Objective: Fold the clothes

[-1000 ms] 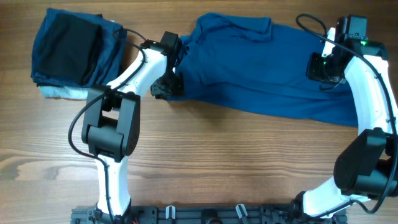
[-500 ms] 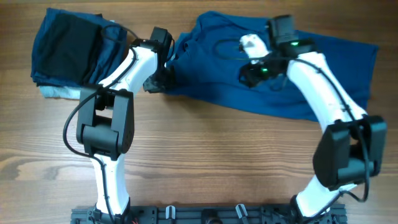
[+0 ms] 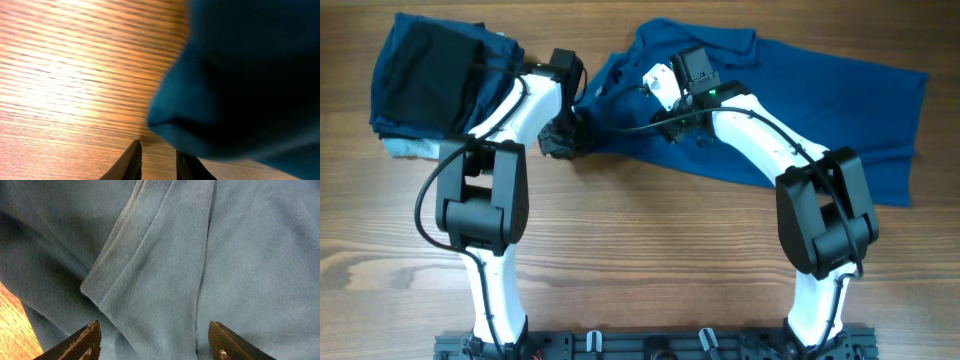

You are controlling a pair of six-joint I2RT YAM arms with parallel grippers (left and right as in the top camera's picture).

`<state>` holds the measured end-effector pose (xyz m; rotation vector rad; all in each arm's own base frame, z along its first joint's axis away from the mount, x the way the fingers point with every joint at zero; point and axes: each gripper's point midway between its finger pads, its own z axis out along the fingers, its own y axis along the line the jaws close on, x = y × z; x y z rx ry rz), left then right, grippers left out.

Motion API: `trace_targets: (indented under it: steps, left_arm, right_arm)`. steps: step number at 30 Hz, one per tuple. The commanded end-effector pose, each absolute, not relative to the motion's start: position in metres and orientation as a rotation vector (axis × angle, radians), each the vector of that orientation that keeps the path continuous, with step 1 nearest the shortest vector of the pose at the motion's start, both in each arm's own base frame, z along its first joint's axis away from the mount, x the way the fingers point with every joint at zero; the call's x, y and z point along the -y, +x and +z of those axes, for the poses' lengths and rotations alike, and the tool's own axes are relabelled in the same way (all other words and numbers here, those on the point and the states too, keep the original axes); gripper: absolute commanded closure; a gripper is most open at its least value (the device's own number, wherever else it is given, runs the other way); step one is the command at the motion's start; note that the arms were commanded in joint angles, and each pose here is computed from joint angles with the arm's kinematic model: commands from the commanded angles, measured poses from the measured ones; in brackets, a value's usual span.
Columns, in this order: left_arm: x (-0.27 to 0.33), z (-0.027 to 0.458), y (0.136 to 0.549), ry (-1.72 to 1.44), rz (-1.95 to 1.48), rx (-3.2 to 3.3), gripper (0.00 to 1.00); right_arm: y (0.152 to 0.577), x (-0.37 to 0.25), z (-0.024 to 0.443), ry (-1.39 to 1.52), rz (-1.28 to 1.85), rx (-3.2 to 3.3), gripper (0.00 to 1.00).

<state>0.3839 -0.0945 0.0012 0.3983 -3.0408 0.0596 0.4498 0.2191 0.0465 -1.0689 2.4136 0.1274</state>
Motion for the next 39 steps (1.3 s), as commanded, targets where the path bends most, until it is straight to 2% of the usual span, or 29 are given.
trace_targets:
  steps: [1,3,7,9,15,17,20,21,27,30,34,36,37,38,39]
  left_arm:
    - [0.09,0.005,0.377,0.449,0.077,3.027,0.77]
    - [0.091,0.005,0.378,0.449,0.078,3.03,0.77]
    - [0.091,0.005,0.382,0.451,0.087,3.045,0.73]
    - [0.091,0.005,0.382,0.45,0.086,3.044,0.72]
    - [0.091,0.005,0.382,0.45,0.086,3.044,0.72]
    - [0.091,0.005,0.381,0.45,0.087,3.044,0.71]
    - [0.091,0.005,0.382,0.45,0.086,3.044,0.71]
    - [0.091,0.005,0.382,0.45,0.086,3.044,0.71]
    - [0.091,0.005,0.38,0.449,0.082,3.037,0.7]
    - [0.091,0.005,0.379,0.449,0.08,3.034,0.69]
    - [0.091,0.005,0.379,0.448,0.08,3.034,0.67]
    - [0.091,0.005,0.379,0.448,0.08,3.035,0.67]
    - [0.091,0.005,0.379,0.448,0.08,3.035,0.67]
    - [0.091,0.005,0.379,0.448,0.08,3.034,0.66]
    - [0.091,0.005,0.379,0.448,0.08,3.034,0.66]
  right_arm:
    - [0.454,-0.226,0.032,-0.959,0.153,-2.457,0.38]
    - [0.454,-0.231,0.033,-0.858,0.188,-2.489,0.45]
    - [0.442,-0.254,0.025,-0.875,0.216,-2.495,0.46]
    - [0.44,-0.26,0.011,-0.898,0.136,-2.497,0.45]
    - [0.452,-0.253,-0.002,-0.847,0.009,-2.487,0.45]
    - [0.461,-0.244,0.005,-0.797,-0.078,-2.47,0.56]
    - [0.471,-0.236,0.022,-0.757,-0.149,-2.431,0.85]
    - [0.474,-0.236,0.028,-0.746,-0.162,-2.417,0.91]
    - [0.503,-0.23,0.059,-0.709,-0.224,-2.301,0.92]
    - [0.517,-0.214,0.065,-0.651,-0.237,-2.285,0.91]
    - [0.538,-0.188,0.071,-0.565,-0.206,-2.263,0.8]
    - [0.548,-0.182,0.076,-0.532,-0.144,-2.241,0.61]
    - [0.554,-0.175,0.08,-0.484,-0.137,-2.229,0.57]
    - [0.564,-0.164,0.089,-0.421,-0.131,-2.203,0.42]
    - [0.569,-0.156,0.099,-0.38,-0.125,-2.187,0.32]
